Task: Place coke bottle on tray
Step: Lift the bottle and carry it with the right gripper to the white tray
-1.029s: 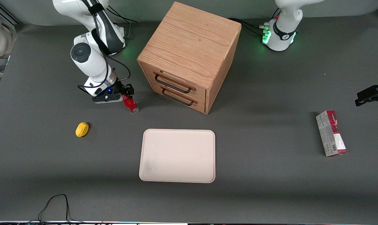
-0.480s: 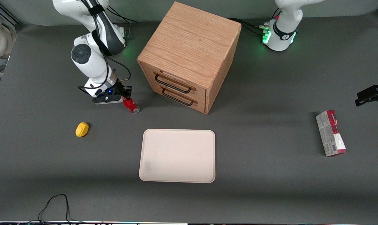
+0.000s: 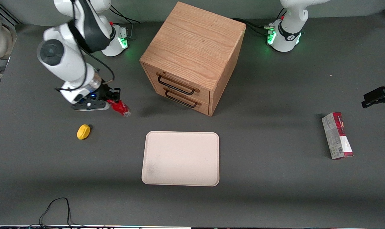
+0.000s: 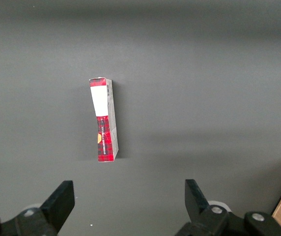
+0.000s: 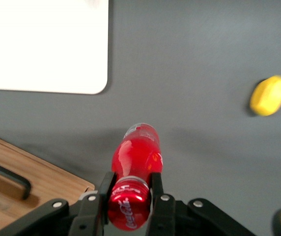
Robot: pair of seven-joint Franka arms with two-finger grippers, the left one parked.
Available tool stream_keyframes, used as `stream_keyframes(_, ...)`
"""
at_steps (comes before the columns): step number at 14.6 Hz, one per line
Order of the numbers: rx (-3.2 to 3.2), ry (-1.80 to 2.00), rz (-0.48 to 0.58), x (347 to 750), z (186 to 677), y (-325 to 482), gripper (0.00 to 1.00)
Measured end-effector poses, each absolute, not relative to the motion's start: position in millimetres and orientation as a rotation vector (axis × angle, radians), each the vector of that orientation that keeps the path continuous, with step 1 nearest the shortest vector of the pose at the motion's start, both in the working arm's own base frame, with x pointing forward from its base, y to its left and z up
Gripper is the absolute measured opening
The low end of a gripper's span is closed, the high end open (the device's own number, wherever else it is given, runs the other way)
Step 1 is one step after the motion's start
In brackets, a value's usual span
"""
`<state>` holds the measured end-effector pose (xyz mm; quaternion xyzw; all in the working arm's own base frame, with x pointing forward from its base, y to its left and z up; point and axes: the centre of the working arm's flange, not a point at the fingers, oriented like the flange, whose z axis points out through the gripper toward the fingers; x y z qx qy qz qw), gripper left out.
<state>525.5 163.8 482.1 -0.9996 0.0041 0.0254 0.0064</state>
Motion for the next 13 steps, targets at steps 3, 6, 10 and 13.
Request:
stream_keyframes(3,-3.14,0.024,0.073,561.6,553.1,156.6,0.33)
stream_keyframes(6,-3.122,0.056,0.051,592.7,586.0,159.0,0.33)
stream_keyframes(10,-3.098,0.168,-0.01,643.8,570.2,201.8,0.33)
stream_keyframes(13,-3.089,0.205,-0.065,675.4,527.3,240.1,0.33)
